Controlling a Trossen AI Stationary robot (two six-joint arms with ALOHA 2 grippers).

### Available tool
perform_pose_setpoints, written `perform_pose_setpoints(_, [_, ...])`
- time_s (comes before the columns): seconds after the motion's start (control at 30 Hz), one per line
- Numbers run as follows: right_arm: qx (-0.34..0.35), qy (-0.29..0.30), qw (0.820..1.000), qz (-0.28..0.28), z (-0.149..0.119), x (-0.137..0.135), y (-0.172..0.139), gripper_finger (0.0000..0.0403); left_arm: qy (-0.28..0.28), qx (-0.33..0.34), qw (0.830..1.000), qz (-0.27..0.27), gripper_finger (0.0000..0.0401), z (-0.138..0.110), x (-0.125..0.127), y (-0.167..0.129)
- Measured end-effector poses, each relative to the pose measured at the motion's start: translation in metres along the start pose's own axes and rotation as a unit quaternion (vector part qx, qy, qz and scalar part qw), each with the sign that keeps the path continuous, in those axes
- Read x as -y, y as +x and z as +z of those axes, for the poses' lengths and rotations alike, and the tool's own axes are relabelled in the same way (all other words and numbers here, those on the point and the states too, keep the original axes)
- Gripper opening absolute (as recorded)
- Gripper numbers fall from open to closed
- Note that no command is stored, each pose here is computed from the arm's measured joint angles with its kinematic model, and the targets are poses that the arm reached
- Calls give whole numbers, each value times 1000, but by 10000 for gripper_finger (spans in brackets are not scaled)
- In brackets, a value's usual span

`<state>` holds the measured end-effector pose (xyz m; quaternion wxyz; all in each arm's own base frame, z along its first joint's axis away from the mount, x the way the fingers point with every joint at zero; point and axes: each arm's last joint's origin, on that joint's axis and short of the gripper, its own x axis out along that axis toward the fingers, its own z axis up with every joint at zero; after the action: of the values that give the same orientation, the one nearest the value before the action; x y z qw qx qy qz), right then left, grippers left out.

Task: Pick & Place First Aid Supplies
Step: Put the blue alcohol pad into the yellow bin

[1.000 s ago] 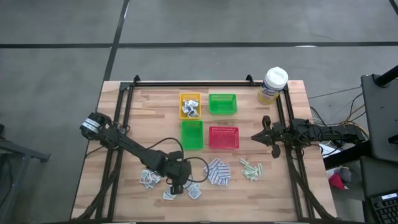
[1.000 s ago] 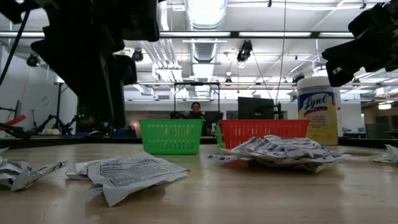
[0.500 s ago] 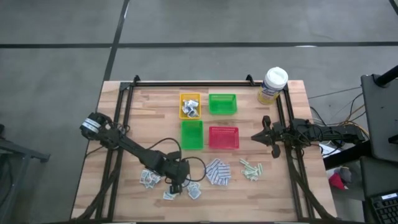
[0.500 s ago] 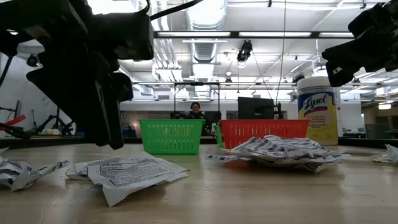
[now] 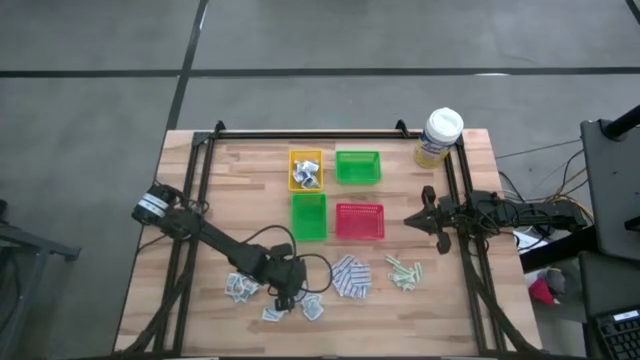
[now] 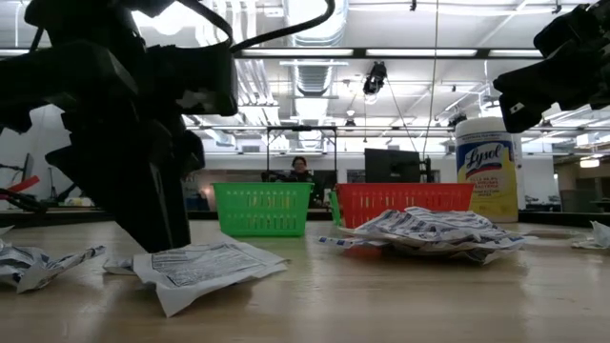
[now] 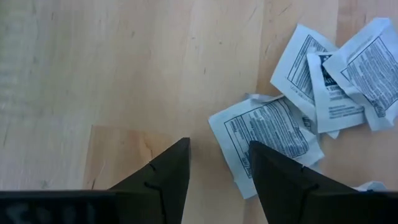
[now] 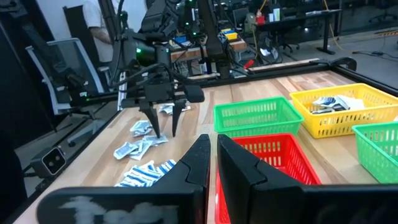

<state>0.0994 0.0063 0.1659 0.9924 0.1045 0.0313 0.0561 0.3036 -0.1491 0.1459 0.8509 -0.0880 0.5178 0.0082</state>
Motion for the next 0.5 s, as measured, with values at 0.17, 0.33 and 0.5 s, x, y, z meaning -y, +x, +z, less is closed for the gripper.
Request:
perform_pose_setpoints(0.17, [0,0,1000,0,0,0,0,28,7,-2,1000,6,174,-1,-1,0])
perform_pose_setpoints(0.33, [0,0,1000,0,0,0,0,28,17,-5,999,26,174,-2,-3,-5])
perform_pose_setpoints(0.5, [0,0,1000,0,0,0,0,28,24,-13,998,62,174,-5,-8,-10])
